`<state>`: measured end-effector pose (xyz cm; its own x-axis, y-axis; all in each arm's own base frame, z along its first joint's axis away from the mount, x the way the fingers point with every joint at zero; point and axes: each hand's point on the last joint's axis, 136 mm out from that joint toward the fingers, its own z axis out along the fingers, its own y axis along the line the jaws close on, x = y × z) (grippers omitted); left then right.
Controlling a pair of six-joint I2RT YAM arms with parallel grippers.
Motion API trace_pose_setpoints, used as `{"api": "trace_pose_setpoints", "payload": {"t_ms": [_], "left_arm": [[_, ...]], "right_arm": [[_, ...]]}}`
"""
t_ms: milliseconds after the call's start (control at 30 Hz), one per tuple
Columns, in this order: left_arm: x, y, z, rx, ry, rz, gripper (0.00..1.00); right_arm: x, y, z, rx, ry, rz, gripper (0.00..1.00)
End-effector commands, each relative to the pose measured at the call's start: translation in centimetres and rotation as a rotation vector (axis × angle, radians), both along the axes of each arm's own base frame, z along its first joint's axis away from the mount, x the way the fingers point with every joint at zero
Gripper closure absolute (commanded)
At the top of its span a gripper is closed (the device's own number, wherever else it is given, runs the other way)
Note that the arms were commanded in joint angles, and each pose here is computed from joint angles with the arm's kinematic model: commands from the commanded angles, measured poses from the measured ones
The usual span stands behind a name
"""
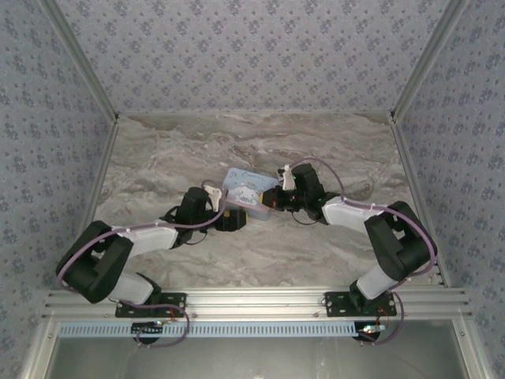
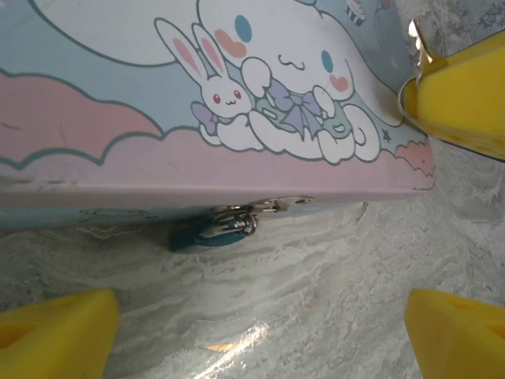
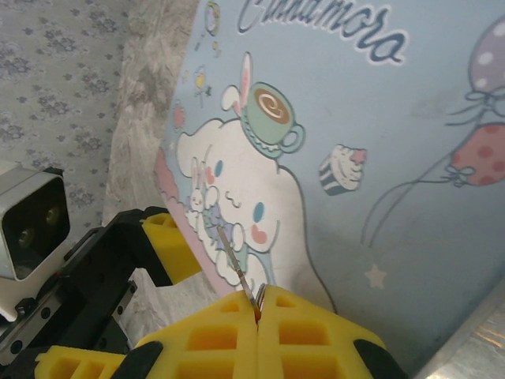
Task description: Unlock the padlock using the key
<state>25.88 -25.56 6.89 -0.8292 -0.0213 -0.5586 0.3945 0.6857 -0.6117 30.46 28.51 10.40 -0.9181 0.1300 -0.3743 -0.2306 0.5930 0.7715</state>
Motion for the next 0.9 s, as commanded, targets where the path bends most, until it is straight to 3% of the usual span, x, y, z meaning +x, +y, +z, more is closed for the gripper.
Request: {"api": "trace_pose_setpoints", "payload": {"t_ms": [0,467,867], "left_arm": [[0.8,-0.6,0.4,-0.047,-0.026,0.008,0.08],[1.7,-1.6,-1.4,-0.057,-0.003,0.006,0.14],[1.4,-3.7,-1.5,-0.074,0.021,-0.069,0.29]], "right_arm": [[0.3,-0.3,-0.9,-0.054,0.015,-0.006,1.00],[-0.6,-1.1,-2.9,-0.120,0.054,-0.009,1.00],[-0.6,-1.2,-3.0,-0.129,0.055,-0.008,1.00]]}}
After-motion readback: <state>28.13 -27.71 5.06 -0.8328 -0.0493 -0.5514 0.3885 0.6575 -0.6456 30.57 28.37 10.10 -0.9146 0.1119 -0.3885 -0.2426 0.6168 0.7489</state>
